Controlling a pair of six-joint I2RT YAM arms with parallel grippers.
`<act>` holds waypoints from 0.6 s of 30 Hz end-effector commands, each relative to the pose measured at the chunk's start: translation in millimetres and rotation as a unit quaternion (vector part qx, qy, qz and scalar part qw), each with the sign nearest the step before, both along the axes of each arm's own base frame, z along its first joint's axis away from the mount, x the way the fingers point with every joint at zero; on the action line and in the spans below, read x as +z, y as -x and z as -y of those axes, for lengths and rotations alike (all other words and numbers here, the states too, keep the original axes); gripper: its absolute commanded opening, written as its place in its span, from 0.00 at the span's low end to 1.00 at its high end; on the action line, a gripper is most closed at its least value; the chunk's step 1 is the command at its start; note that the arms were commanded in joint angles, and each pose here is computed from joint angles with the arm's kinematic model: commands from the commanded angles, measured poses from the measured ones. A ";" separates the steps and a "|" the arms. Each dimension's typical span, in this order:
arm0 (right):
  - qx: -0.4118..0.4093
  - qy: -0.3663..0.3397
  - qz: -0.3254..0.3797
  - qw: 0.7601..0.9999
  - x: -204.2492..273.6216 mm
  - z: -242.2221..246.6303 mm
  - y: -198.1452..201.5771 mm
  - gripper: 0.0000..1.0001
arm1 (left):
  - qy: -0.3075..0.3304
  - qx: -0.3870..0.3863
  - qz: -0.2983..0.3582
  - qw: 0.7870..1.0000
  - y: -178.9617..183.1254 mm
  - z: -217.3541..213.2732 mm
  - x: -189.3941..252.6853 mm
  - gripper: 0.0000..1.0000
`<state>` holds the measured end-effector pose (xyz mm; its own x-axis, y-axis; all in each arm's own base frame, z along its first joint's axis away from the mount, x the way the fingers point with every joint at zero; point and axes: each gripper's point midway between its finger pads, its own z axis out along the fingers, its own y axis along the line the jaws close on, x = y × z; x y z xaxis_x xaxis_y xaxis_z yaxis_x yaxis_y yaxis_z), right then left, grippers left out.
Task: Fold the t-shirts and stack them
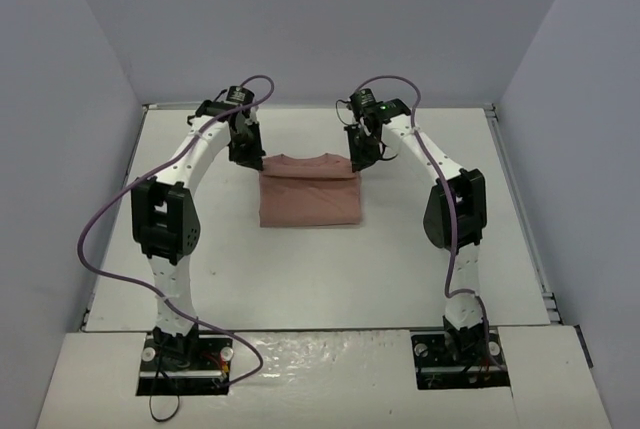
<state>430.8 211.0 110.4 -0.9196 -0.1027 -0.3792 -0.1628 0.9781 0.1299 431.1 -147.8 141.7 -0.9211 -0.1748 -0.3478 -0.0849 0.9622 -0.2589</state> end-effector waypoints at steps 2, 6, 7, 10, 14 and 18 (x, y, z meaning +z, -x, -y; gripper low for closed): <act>0.001 0.000 0.002 1.000 2.7 9.2 -16.5 0.00 | -0.015 0.016 0.022 1.000 -18.8 -16.2 7.7 0.00; -0.001 0.001 -0.009 1.000 -13.1 10.7 -24.6 0.05 | -0.022 0.023 0.010 0.999 -26.9 -19.2 -7.5 0.00; -0.002 0.002 -0.012 1.000 -17.9 11.0 -26.4 0.05 | -0.024 0.026 0.009 0.999 -29.1 -20.8 -10.2 0.00; -0.008 0.003 -0.012 1.000 -25.3 13.3 -36.5 0.09 | -0.025 0.030 0.016 0.999 -43.1 -22.5 -14.1 0.00; -0.018 -0.013 0.010 1.000 -16.7 13.7 -58.3 0.21 | -0.026 0.029 0.037 0.999 -65.6 -21.8 -10.2 0.09; -0.029 -0.048 0.060 0.997 21.7 18.4 -84.2 0.36 | -0.016 0.034 0.095 0.995 -84.5 -20.9 31.4 0.20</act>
